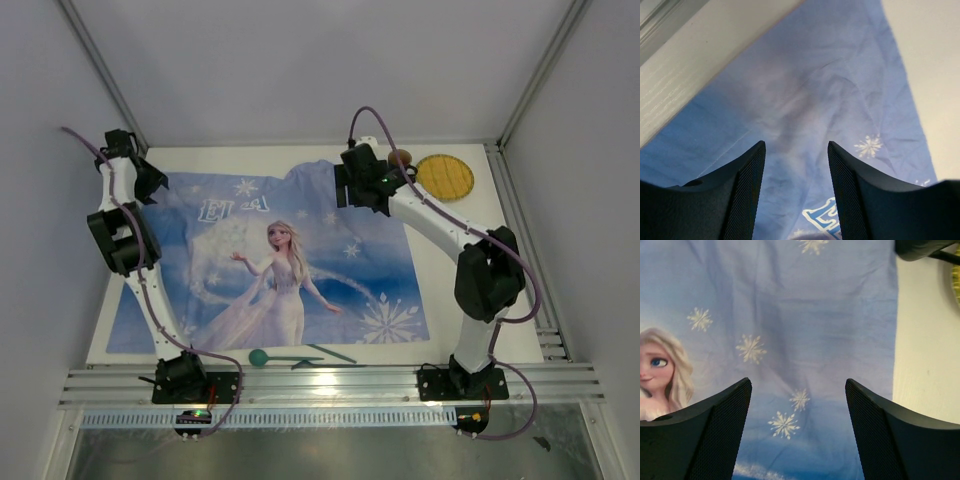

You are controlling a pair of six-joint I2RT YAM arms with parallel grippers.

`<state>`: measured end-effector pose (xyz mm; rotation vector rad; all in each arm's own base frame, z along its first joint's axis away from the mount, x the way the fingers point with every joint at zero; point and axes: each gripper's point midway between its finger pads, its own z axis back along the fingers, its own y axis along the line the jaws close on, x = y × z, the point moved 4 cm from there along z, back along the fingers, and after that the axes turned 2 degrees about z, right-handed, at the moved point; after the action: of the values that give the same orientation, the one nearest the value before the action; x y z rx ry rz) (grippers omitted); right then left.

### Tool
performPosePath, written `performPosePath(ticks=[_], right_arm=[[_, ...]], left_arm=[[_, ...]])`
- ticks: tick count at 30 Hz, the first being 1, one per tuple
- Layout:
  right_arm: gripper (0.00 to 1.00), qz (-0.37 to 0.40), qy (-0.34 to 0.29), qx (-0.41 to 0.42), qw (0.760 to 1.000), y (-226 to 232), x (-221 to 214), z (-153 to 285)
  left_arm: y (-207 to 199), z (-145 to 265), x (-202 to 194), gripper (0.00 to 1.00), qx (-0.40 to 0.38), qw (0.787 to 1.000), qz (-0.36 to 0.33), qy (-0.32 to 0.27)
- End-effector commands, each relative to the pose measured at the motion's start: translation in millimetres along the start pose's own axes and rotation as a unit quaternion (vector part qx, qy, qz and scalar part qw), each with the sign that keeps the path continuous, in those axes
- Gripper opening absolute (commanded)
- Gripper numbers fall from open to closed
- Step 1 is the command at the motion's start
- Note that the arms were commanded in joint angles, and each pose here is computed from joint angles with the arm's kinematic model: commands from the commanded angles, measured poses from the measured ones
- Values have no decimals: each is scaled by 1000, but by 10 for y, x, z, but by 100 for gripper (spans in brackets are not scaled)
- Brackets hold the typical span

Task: Set the dinner table for one person

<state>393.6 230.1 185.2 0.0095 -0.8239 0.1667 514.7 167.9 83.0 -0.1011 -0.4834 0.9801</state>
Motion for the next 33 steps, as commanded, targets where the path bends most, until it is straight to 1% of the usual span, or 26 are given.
performPosePath(ticks=[1, 5, 8, 10, 13, 17, 19, 20, 23, 30, 33], right_arm=[[80, -36, -73, -13, 997, -219, 451, 34], [80, -34, -73, -22, 996, -330, 511, -211], [81, -53, -68, -14, 996, -375, 592, -412], [81, -61, -58, -3, 996, -413, 645, -564], [80, -63, -50, 19, 997, -398, 689, -675], [81, -54, -25, 30, 998, -366, 573, -885], [80, -59, -21, 29, 998, -387, 566, -940], [80, -64, -8, 28, 998, -392, 501, -1010], [81, -77, 7, 29, 997, -423, 463, -1097], [81, -103, 55, 42, 992, -463, 277, -1226], [81, -101, 50, 43, 993, -500, 280, -1292]], left_arm=[[-374, 634, 267, 56, -50, 996, -17, -67], [-441, 664, 148, 56, -53, 996, -30, -60], [-511, 675, 25, 56, -56, 996, -41, -54], [-566, 676, -52, 56, -56, 996, -51, -51], [-644, 700, -154, 56, -61, 995, -61, -46], [-755, 753, -267, 56, -71, 994, -74, -44], [-765, 751, -320, 56, -73, 994, -76, -38], [-772, 781, -318, 56, -76, 993, -75, -39], [-790, 829, -320, 56, -83, 993, -73, -39], [-973, 1099, -366, 56, -123, 988, -79, -44], [-1093, 1242, -488, 56, -143, 985, -88, -41]])
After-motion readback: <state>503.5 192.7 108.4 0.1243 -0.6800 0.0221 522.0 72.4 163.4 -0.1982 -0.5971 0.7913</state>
